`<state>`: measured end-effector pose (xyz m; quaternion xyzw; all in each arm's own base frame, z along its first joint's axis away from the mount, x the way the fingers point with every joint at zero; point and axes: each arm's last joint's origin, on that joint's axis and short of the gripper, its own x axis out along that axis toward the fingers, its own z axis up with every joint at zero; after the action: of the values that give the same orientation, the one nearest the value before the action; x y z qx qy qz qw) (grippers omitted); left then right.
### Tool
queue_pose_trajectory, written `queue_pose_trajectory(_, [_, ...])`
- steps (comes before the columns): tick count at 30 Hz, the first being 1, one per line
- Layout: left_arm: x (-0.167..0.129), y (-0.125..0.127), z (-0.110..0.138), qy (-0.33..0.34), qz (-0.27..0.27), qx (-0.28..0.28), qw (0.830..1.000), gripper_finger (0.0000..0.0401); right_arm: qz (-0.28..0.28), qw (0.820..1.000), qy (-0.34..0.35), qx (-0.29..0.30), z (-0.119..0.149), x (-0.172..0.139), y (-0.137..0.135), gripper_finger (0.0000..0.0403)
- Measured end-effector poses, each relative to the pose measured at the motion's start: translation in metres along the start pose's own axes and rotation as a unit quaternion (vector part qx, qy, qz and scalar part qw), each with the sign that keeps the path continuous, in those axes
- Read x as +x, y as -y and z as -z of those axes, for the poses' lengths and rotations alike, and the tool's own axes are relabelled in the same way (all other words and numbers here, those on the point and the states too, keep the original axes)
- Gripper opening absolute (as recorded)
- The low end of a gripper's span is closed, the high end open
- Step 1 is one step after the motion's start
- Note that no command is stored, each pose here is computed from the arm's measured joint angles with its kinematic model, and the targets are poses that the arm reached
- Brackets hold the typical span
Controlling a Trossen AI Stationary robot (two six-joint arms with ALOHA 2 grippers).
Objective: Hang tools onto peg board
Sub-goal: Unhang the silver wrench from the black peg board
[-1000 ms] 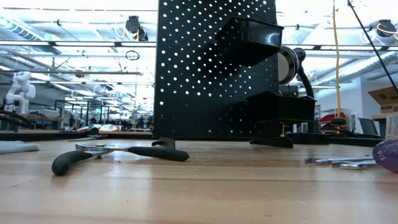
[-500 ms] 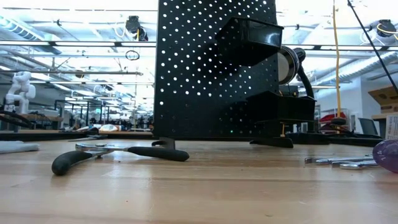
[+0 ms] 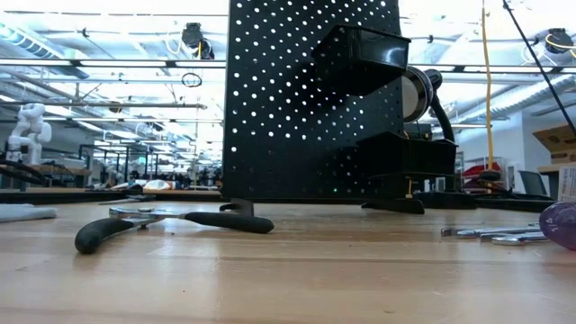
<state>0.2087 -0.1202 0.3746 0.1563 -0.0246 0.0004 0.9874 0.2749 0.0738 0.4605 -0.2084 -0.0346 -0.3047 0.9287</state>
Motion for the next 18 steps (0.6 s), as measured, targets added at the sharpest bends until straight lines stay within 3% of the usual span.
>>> queue_pose_trajectory(6, [0.0, 0.0, 0.0, 0.0, 0.0, 0.0, 1.0, 0.0334, -0.029, 0.997, -0.064, 0.005, 0.019, 0.003, -0.01, 0.0022])
queue_pose_trajectory(18, [0.001, -0.002, 0.001, -0.001, -0.005, 0.0, 1.0, 0.0334, -0.018, 0.994, -0.098, 0.043, 0.032, 0.012, -0.008, 0.0164])
